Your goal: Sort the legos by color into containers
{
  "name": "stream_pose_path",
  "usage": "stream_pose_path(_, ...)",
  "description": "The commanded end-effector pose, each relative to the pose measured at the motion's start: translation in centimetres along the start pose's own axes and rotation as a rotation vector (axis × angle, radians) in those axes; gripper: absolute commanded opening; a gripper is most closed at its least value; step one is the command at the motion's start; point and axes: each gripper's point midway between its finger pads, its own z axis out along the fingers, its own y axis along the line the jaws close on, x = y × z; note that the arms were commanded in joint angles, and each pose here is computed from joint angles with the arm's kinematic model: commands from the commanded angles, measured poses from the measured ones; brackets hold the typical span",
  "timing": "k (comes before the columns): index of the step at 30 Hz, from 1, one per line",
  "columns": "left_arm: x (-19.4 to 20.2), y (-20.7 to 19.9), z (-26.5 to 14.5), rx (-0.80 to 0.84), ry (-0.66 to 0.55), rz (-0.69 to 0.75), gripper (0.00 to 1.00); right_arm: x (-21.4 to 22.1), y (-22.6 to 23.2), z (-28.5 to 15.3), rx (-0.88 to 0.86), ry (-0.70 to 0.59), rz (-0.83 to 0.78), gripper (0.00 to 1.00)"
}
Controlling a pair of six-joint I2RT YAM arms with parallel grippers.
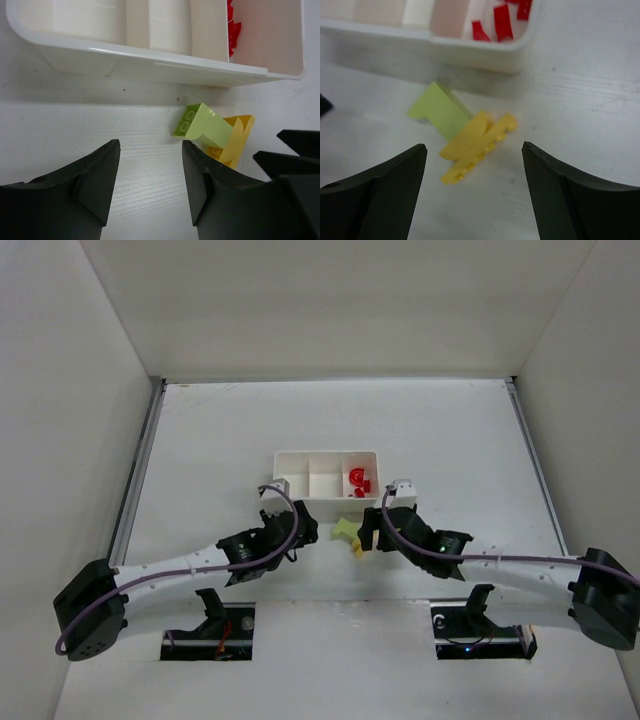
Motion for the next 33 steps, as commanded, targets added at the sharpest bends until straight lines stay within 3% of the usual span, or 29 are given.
stream_pose_path(1, -0.9, -0.4, 0.1, 0.014, -0.010, -0.016, 0.50, 1.8, 0.3, 0.2, 0.025, 0.060, 0.051, 0.86)
stream_pose_path(8, -0.6, 0.4, 0.7, -0.009, -0.005, -0.023, 0.50, 4.2, 2.5, 1.2, -0.020, 0.152, 0.025, 0.93)
stream_pose_path(20, 0.0, -0.1, 0.4, 0.008, 0.004, -0.051, 0.50, 4.2, 3.0, 3.5, 0.023, 0.123, -0.018, 0.92)
stream_pose_path(27, 0.2, 0.2, 0.5, 0.002, 0.008, -0.064, 0.50, 4.6, 2.0, 4.1, 0.074, 0.130, -0.060, 0.79)
stream_pose_path(33, -0.1, 0.5, 0.4, 0.003, 0.000, -0.072, 0.50, 5.4, 3.2, 3.4, -0.012, 0.173, -0.169, 0.71)
